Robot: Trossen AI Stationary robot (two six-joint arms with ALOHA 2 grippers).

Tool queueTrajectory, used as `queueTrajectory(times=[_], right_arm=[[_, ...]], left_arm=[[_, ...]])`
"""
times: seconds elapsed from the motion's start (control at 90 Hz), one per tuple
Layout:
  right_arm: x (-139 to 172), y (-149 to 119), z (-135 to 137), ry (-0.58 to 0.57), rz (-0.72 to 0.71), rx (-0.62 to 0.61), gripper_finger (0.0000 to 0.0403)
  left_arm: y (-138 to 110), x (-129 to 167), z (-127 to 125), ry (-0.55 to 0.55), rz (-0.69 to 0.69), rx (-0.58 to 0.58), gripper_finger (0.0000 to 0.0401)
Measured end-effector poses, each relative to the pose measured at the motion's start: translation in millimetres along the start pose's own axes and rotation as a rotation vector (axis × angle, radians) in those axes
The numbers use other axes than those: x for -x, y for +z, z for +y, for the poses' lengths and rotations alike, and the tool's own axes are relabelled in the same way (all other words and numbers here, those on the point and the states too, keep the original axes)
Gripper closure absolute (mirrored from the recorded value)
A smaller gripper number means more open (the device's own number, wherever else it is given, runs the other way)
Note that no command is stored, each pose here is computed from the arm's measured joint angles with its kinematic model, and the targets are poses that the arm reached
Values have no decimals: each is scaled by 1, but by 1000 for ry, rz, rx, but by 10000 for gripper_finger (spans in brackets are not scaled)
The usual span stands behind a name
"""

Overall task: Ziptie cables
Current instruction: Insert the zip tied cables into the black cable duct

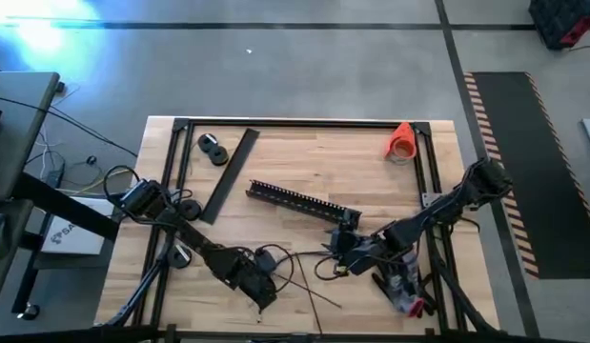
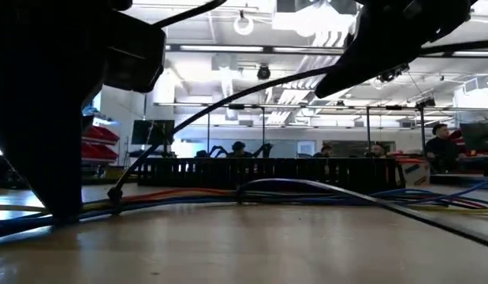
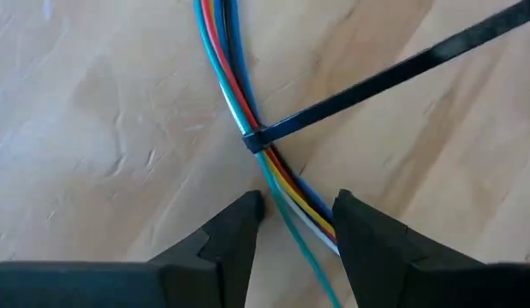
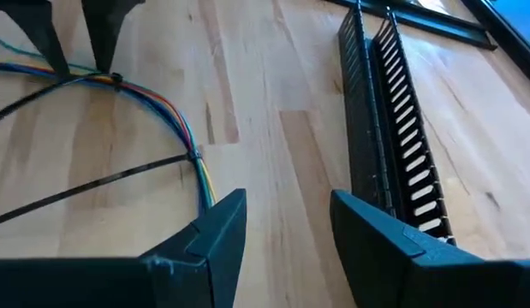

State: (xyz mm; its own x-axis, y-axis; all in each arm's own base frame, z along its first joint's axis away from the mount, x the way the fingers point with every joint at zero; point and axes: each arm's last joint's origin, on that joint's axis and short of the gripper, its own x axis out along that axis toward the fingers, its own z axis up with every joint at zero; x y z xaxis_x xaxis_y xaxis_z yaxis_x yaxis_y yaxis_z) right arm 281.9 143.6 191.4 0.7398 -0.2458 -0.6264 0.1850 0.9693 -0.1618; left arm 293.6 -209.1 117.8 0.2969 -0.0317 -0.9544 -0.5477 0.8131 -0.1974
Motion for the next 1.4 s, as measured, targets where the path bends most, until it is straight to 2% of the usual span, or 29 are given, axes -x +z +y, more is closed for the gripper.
queueTrajectory(times=[0.111, 0.2, 0.322, 0.444, 0.6, 0.744, 0.822, 0.9, 1.122, 1.289, 1.4], right_arm=[[0, -2, 2, 84, 47, -16, 249], [1, -6, 5, 158, 107, 9, 249], [-6, -14, 10, 177, 151, 84, 239], [-22, -28, 17, 180, 206, 153, 205], [-40, -45, 20, 161, 299, 185, 158], [-43, -54, 15, 143, 417, 123, 154], [-42, -58, 13, 156, 485, 94, 170], [-41, -61, 12, 182, 525, 98, 205], [-40, -69, 13, 238, 570, 33, 381], [-27, -62, 19, 244, 530, 37, 399], [-6, -51, 14, 213, 525, 42, 401]], left_arm=[[-1, 0, 1, 7, 7, -70, 273], [-2, 0, 2, 14, 18, -174, 295], [1, -1, 4, 17, 40, -289, 342], [5, 2, 7, 17, 63, -389, 390], [4, 8, 10, 25, 79, -523, 394], [3, 16, 14, 49, 92, -609, 399], [1, 21, 18, 96, 89, -658, 400], [-1, 26, 22, 163, 67, -703, 401], [0, 48, 29, 383, -4, -812, 401], [8, 65, 27, 486, -55, -892, 401], [19, 78, 22, 530, -124, -935, 401]])
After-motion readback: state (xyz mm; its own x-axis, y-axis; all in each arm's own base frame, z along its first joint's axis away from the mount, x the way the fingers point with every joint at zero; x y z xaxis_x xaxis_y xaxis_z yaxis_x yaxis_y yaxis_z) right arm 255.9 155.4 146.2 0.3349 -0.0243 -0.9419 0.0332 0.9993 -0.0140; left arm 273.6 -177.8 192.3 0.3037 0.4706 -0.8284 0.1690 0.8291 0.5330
